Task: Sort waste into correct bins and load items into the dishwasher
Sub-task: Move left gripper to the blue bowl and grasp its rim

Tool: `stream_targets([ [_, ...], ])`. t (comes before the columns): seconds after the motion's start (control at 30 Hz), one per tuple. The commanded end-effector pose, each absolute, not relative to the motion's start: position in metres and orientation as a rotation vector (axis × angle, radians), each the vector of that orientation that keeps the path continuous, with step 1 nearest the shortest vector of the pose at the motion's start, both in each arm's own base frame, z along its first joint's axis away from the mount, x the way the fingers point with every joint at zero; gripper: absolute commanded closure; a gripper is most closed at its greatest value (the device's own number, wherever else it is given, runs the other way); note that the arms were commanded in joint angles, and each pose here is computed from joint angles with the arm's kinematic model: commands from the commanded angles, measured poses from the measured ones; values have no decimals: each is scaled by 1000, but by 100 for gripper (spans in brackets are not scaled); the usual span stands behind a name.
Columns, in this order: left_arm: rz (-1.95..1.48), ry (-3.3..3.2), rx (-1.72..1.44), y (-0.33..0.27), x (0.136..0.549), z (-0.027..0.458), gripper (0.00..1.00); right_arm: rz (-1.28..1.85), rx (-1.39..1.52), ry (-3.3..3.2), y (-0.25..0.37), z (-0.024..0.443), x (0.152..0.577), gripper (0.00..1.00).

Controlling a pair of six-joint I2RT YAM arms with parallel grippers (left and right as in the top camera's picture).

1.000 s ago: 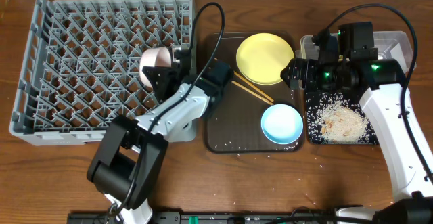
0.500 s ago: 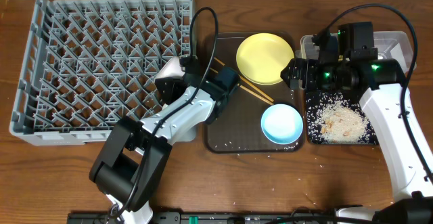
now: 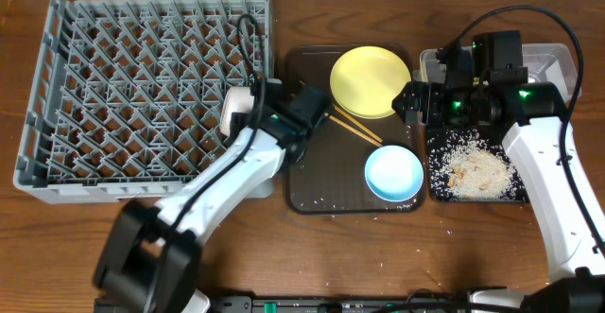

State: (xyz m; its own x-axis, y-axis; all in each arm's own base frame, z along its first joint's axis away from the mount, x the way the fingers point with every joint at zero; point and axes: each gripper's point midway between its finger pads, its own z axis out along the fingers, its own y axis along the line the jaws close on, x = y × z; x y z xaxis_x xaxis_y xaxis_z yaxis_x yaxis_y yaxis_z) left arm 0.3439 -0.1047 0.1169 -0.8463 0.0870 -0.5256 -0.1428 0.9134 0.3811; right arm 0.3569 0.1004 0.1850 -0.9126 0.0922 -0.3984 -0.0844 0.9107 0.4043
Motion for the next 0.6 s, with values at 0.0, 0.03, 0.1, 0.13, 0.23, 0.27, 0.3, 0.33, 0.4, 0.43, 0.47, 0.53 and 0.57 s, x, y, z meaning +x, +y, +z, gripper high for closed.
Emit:
stream_targets([
  [0.0,234,2555,-42,-138,341,143,27,584,4,2635,99,192,356,1],
  [0.03,152,2564,-42,-146,338,147,26,584,4,2635,99,192,356,1],
  [0.1,-48,2593,-81,-167,331,153,26,584,3,2635,99,192,356,1],
  [0.13,-148,2611,-115,-178,327,155,26,584,4,2635,99,192,356,1],
  [0.23,-414,2675,-239,-208,317,153,26,584,4,2635,99,192,356,1],
  [0.27,-485,2695,-270,-217,313,150,26,584,4,2635,99,192,356,1],
  [0.3,-544,2710,-282,-226,311,147,27,584,4,2635,99,192,356,1],
  [0.33,-595,2723,-288,-234,308,143,27,584,4,2635,99,192,356,1],
  [0.4,-644,2747,-314,-244,304,134,27,584,4,2635,99,192,356,1],
  [0.43,-646,2761,-330,-248,303,129,27,584,3,2635,99,192,356,1],
  [0.47,-642,2775,-343,-251,301,124,27,584,4,2635,99,192,356,1],
  [0.53,-654,2804,-336,-261,298,114,27,584,4,2635,99,192,356,1],
  [0.57,-666,2817,-330,-266,296,110,27,584,4,2635,99,192,356,1],
])
